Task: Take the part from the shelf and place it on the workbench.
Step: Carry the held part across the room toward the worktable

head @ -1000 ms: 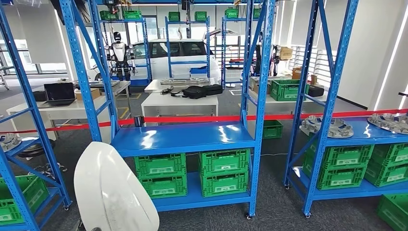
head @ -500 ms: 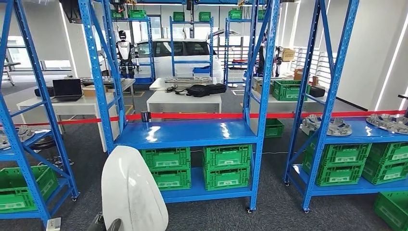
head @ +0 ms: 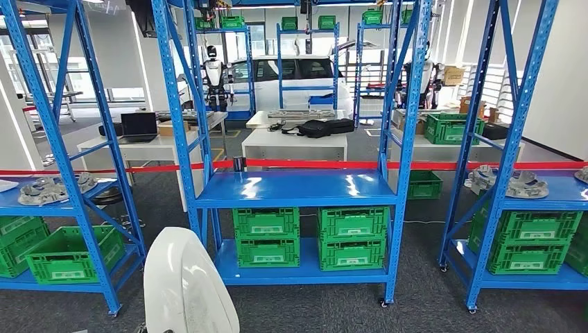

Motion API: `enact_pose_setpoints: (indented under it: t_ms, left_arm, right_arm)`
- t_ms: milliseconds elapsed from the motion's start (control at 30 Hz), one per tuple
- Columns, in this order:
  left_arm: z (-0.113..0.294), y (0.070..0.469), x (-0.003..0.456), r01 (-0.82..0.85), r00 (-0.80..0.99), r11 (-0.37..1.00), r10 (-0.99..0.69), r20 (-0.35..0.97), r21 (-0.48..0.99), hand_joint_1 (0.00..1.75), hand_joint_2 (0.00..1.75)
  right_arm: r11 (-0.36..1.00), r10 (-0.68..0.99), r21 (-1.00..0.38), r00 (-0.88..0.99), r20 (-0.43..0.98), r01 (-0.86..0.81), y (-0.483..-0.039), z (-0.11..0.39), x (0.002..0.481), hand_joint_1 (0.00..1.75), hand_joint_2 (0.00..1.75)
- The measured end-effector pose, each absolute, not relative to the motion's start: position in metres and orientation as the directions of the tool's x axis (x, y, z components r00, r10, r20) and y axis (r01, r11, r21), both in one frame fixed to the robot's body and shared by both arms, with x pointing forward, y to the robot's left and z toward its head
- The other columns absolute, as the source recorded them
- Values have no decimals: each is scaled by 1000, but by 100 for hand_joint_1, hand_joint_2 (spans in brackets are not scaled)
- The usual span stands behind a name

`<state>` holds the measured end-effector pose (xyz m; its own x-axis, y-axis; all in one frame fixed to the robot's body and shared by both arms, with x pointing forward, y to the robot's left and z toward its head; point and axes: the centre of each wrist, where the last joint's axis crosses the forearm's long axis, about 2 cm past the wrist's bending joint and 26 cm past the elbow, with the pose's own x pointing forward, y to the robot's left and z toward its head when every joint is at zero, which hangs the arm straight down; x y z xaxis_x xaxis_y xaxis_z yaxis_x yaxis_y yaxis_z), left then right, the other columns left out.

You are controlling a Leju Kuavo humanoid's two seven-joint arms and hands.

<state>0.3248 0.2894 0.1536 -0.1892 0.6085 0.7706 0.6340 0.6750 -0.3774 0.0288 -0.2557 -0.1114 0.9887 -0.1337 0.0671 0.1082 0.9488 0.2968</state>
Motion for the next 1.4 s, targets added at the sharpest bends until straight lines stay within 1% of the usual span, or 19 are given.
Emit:
enact_pose_setpoints:
  t_ms: [600, 800, 1400]
  left_arm:
    - [153, 301, 315, 600, -234, 713, 590, 773, -363, 175, 175]
    - [151, 306, 312, 586, -241, 723, 588, 772, -367, 175, 175]
    - [150, 321, 312, 565, -290, 751, 568, 770, -342, 175, 175]
  right_arm:
    - [947, -144, 300, 988, 64, 118, -256, -112, 26, 0, 0]
    - [947, -137, 297, 990, 32, 122, -256, -112, 26, 0, 0]
    - [945, -140, 307, 988, 70, 112, -255, -111, 28, 0, 0]
